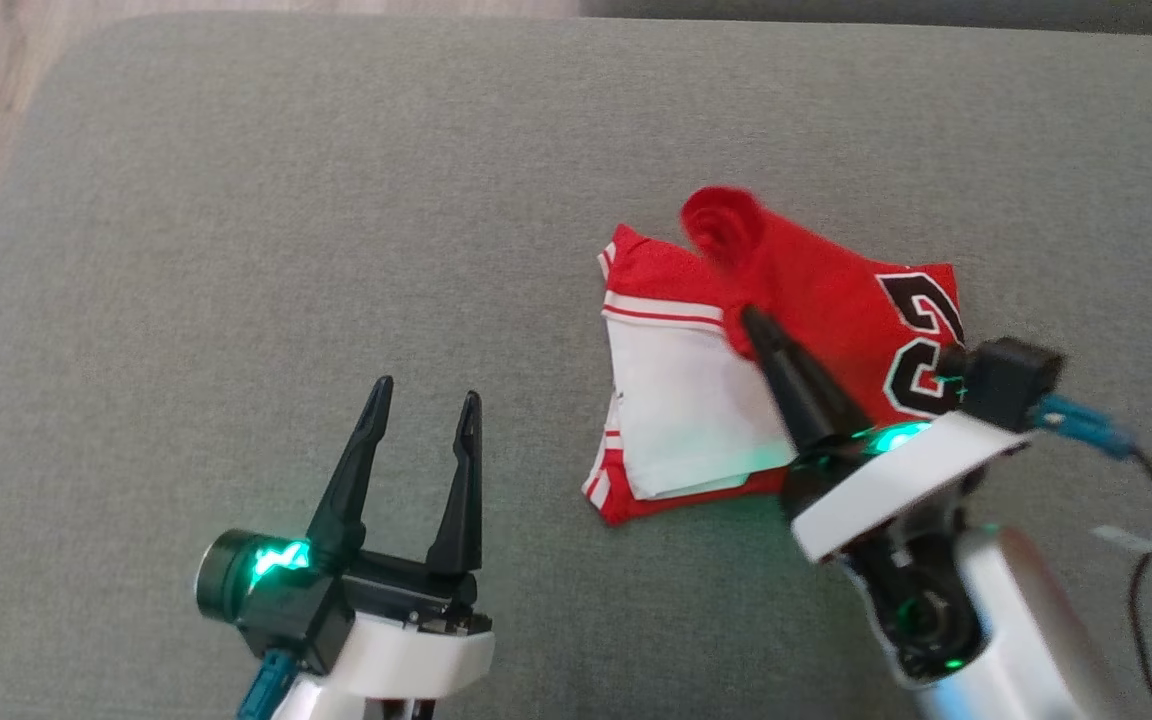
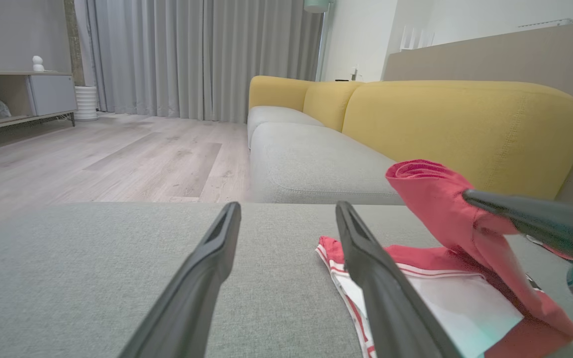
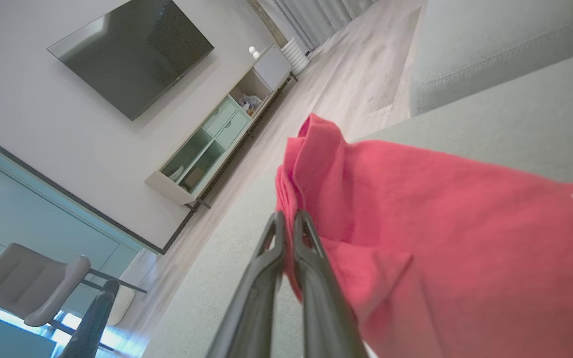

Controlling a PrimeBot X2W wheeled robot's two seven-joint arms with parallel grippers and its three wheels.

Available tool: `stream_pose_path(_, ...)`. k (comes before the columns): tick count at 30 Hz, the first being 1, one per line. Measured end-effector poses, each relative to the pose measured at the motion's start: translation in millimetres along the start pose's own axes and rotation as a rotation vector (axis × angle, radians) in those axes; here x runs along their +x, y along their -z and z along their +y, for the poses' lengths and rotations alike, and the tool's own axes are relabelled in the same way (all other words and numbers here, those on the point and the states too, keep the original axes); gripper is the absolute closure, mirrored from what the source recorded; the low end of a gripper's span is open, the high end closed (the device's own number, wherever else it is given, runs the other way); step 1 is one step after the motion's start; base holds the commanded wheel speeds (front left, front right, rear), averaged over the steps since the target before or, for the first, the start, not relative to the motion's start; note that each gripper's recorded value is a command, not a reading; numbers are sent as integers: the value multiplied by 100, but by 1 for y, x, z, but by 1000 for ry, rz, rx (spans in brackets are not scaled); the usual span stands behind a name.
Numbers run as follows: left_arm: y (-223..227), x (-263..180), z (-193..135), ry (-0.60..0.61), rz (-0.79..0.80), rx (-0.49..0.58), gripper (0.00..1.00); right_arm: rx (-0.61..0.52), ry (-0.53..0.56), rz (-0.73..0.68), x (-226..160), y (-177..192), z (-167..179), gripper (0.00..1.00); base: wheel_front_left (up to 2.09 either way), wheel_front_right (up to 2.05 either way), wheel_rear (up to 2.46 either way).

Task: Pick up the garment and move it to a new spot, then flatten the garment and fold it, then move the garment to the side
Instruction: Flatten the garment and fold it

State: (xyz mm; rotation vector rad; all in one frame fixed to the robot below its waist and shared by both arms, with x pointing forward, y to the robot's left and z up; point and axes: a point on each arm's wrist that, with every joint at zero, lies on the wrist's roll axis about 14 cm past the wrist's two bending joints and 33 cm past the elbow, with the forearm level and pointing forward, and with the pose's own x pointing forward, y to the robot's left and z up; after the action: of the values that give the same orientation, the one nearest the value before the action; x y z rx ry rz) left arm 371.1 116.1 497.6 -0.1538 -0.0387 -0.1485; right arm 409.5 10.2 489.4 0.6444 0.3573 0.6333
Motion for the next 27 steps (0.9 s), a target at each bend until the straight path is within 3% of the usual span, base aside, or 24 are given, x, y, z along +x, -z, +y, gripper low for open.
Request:
stream_pose_path(6, 2, -5, 8, -27, 11, 4, 0, 46, -57, 57, 18, 34, 15, 97, 0, 0, 0)
stream_pose_path(7, 2, -6, 9, -32, 10, -2, 0, 44, -66, 68, 21, 38, 18, 80, 0, 0, 0)
stream_pose_path(8, 2, -6, 9, -34, 10, -6, 0, 46, -75, 76, 23, 42, 20, 50, 0, 0, 0)
stream_pose_path(9, 1, -7, 10, -37, 8, -9, 0, 51, -83, 82, 24, 45, 23, 0, 0, 0, 0)
stream_pose_path(14, -2, -9, 10, -40, -1, -9, 0, 68, -106, 69, 26, 48, 32, 0, 0, 0, 0)
stream_pose_path(18, -7, -13, 9, -38, -16, -7, 0, 21, -61, -99, 21, 4, 20, 0, 0, 0, 0)
stream_pose_path(21, -6, -20, 7, -42, -11, -12, 0, -57, 8, -257, 4, -39, 2, 0, 0, 0, 0)
stream_pose_path(24, -5, -24, 6, -44, -7, -14, 0, -92, 89, -332, -18, -57, -19, 0, 0, 0, 0)
stream_pose_path(27, -9, -24, 6, -42, -21, -12, 0, -198, 208, -390, -55, -69, -49, 0, 0, 0, 0)
